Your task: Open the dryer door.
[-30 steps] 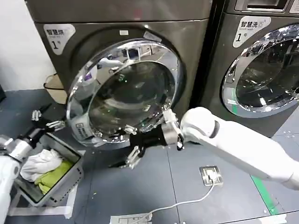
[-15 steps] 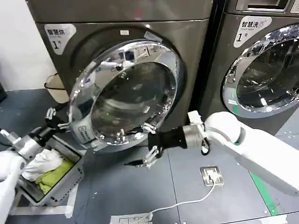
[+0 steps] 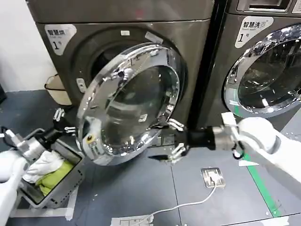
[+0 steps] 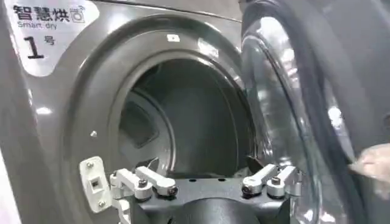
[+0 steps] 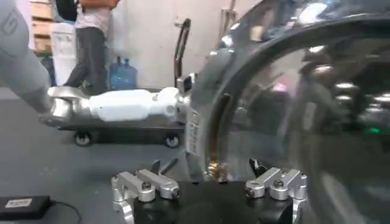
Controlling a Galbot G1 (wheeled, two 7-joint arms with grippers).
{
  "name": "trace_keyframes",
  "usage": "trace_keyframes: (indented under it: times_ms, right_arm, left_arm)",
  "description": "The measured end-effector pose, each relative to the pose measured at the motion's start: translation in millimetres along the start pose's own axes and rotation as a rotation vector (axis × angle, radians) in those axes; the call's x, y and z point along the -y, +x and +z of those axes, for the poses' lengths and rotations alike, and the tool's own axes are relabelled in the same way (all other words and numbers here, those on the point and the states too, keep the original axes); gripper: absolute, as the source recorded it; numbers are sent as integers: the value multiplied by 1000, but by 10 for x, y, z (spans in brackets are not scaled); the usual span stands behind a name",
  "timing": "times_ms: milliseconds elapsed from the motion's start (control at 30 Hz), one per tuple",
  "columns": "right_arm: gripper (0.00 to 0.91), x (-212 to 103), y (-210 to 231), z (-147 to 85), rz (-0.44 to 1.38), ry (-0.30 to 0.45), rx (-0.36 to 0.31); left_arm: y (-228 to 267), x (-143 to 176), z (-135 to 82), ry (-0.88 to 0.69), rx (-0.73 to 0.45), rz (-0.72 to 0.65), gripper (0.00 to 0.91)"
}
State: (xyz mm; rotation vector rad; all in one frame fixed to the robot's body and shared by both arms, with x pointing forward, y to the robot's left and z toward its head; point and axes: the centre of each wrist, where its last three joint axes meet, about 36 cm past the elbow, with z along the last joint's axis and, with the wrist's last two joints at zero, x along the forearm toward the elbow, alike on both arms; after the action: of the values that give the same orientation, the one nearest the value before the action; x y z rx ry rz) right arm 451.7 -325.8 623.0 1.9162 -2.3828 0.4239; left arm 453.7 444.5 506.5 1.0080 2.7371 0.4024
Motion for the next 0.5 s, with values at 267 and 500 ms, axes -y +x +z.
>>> trace_keyframes:
  times_ms: [267,500]
  right_arm:
    - [907,-5,493,133,156,3,-48]
    - [907,-45,935,285,292,9,-61]
  left_arm:
    - [-93,173,-7,8,8,52,907]
    - [-201,309,-79,-5,22,96,907]
